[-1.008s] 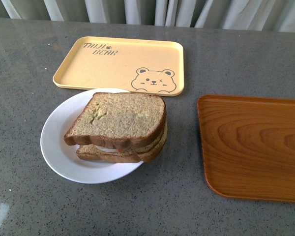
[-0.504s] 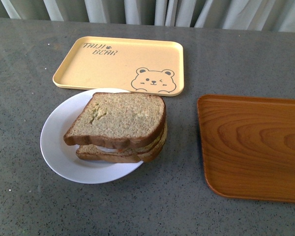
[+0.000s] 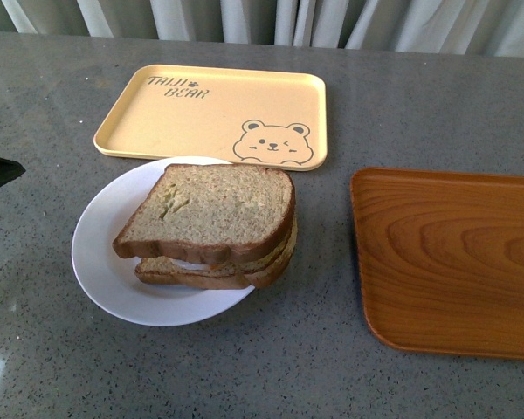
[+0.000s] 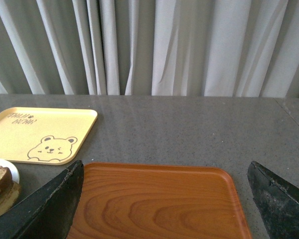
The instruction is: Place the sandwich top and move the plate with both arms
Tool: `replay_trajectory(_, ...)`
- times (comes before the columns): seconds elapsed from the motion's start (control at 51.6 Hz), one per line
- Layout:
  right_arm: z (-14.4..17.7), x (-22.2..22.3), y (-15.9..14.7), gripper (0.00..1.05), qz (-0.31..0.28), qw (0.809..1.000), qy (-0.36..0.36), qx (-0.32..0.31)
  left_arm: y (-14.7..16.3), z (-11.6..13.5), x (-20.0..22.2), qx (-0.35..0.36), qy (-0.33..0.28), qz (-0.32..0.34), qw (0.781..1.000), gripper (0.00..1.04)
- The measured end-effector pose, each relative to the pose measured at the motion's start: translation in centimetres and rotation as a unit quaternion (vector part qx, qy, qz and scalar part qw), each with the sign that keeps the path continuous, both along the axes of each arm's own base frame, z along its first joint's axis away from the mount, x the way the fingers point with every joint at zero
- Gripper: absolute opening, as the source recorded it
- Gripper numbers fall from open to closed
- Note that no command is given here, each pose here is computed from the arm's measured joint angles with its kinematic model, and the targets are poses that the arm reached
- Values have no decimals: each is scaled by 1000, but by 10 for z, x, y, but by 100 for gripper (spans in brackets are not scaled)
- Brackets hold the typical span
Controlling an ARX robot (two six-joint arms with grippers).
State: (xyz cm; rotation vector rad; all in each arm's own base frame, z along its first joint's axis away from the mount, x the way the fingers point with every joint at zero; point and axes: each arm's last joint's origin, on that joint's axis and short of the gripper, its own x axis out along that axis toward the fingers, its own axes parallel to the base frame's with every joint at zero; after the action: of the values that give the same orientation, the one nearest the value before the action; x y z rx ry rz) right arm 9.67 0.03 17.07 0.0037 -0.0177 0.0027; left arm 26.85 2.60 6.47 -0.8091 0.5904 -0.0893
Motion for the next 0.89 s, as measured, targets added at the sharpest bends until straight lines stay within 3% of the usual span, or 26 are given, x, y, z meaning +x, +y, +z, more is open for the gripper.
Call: replay_trajectory(0.892,0,0,0,96,0,1000,0,0,-41,-27,26,-73,41,-102,991,96)
